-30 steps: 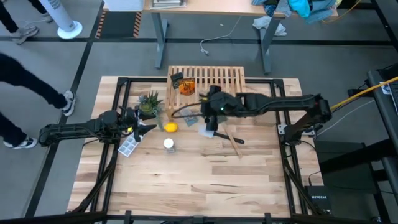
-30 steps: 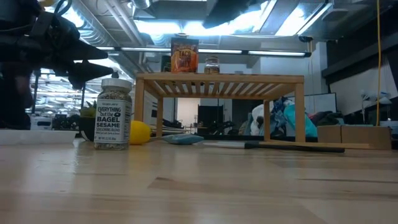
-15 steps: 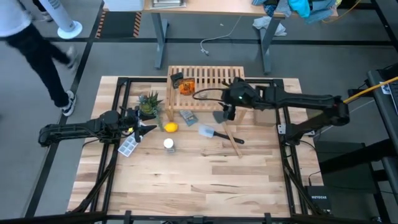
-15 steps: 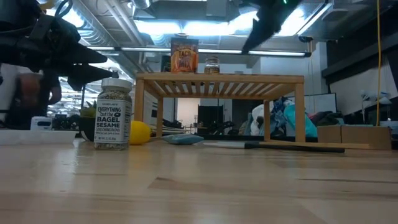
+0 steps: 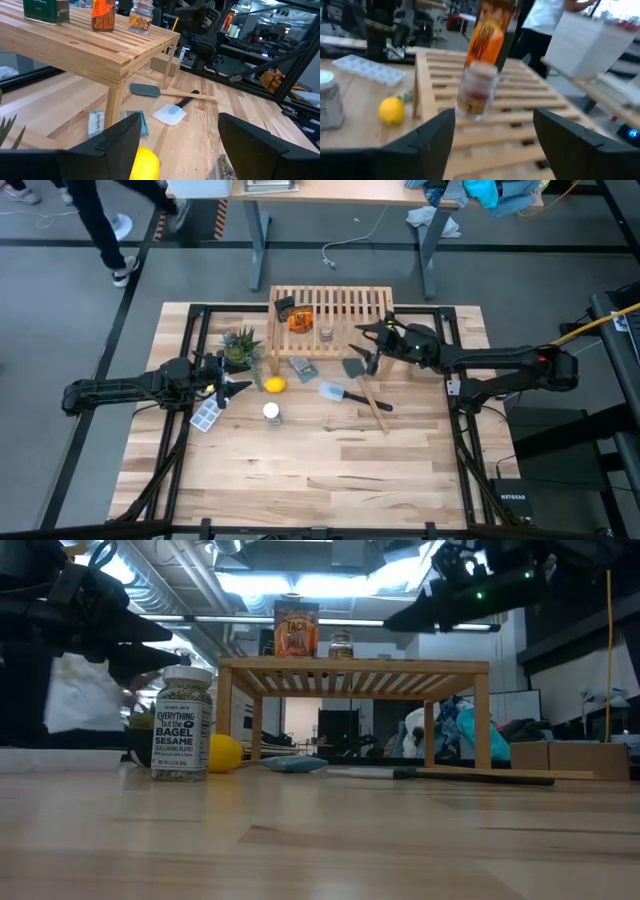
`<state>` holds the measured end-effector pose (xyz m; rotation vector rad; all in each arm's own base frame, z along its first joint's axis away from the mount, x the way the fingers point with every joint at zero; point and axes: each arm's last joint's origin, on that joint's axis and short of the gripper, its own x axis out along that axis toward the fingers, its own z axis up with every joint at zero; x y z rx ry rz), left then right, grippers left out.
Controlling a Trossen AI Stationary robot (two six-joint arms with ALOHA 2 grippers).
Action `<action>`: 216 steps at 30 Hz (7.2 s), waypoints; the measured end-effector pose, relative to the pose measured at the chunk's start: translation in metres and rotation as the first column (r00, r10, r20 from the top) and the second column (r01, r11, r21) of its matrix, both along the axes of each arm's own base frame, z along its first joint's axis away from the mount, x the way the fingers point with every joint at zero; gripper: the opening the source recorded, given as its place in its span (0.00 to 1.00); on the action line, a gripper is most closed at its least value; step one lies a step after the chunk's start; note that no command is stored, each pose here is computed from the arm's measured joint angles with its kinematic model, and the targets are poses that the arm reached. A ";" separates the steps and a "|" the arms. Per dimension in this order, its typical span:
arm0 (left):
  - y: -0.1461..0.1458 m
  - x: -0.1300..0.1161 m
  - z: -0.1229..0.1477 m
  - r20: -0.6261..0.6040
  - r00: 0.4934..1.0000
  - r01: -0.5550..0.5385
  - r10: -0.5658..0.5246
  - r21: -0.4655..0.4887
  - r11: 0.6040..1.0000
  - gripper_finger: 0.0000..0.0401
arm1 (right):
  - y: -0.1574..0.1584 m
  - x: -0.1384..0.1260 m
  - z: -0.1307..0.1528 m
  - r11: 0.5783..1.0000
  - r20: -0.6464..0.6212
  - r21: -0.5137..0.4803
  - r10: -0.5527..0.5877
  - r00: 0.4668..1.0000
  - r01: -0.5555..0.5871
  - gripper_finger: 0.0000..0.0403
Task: Shelf spices
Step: Remove the brown seasoning bottle from the shelf, then remove the orange seasoning bag from the shelf
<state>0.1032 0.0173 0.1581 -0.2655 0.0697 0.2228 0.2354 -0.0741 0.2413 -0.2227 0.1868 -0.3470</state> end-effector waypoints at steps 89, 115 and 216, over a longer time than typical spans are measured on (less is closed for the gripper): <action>0.000 0.000 0.004 0.043 0.999 0.000 0.000 0.007 1.000 0.64 | 0.041 0.086 0.003 0.990 0.015 0.110 0.087 0.996 -0.088 0.48; -0.001 0.001 0.004 0.054 0.998 0.033 -0.030 -0.047 0.998 0.64 | 0.176 0.119 -0.127 0.929 0.073 0.365 0.030 0.997 -0.055 0.48; -0.002 0.001 0.004 0.059 0.996 0.076 -0.072 -0.067 0.995 0.64 | 0.123 0.090 0.008 0.713 -0.242 -0.596 -0.599 0.763 0.371 0.75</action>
